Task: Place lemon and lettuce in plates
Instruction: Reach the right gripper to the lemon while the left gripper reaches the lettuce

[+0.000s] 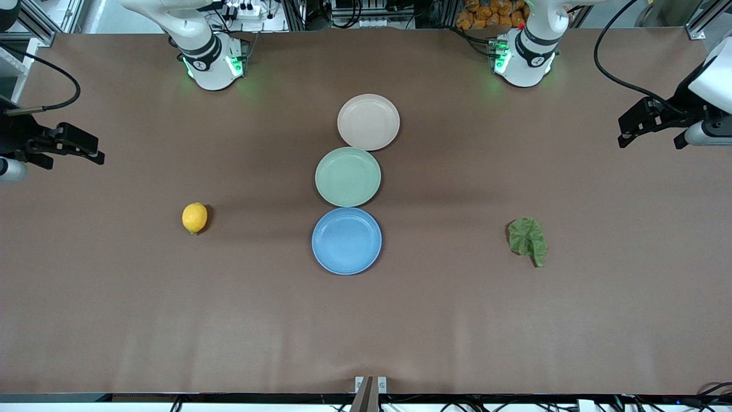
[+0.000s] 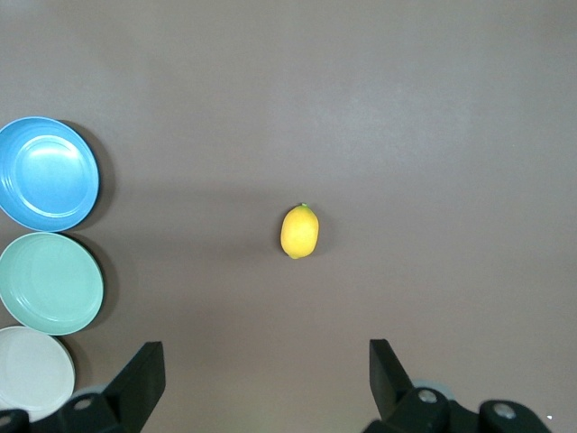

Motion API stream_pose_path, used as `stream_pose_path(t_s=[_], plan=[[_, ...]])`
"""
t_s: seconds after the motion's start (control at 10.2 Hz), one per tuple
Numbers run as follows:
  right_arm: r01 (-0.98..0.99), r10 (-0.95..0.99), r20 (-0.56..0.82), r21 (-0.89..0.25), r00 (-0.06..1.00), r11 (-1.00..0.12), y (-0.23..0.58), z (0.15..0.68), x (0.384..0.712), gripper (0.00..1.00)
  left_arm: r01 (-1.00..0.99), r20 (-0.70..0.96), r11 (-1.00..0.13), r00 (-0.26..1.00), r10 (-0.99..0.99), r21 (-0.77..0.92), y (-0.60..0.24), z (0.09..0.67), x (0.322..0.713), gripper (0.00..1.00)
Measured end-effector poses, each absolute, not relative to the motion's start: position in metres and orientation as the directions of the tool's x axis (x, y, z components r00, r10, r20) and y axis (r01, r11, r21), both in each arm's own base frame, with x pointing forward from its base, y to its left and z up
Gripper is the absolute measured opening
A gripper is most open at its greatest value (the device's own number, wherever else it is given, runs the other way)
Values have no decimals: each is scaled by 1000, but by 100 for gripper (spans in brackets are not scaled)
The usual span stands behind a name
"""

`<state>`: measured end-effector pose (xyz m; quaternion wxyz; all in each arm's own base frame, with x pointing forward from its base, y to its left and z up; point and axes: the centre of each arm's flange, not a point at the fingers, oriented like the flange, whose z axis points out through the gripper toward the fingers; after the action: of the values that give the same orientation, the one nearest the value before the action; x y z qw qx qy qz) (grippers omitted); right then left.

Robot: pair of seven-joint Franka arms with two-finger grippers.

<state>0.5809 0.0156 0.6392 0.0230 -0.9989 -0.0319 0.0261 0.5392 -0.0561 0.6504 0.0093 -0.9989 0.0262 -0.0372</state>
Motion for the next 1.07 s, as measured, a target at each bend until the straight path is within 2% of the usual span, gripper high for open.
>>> stream_pose_path(t_s=[0.49,1.07], plan=[[62,65,-52,-48,997,-997,16,639,581,100,-52,39,-998,998,-53,-21,-56,636,544,100],[51,53,-32,-40,998,-998,10,620,593,100,-62,-103,-998,993,-60,-22,-61,550,567,100]])
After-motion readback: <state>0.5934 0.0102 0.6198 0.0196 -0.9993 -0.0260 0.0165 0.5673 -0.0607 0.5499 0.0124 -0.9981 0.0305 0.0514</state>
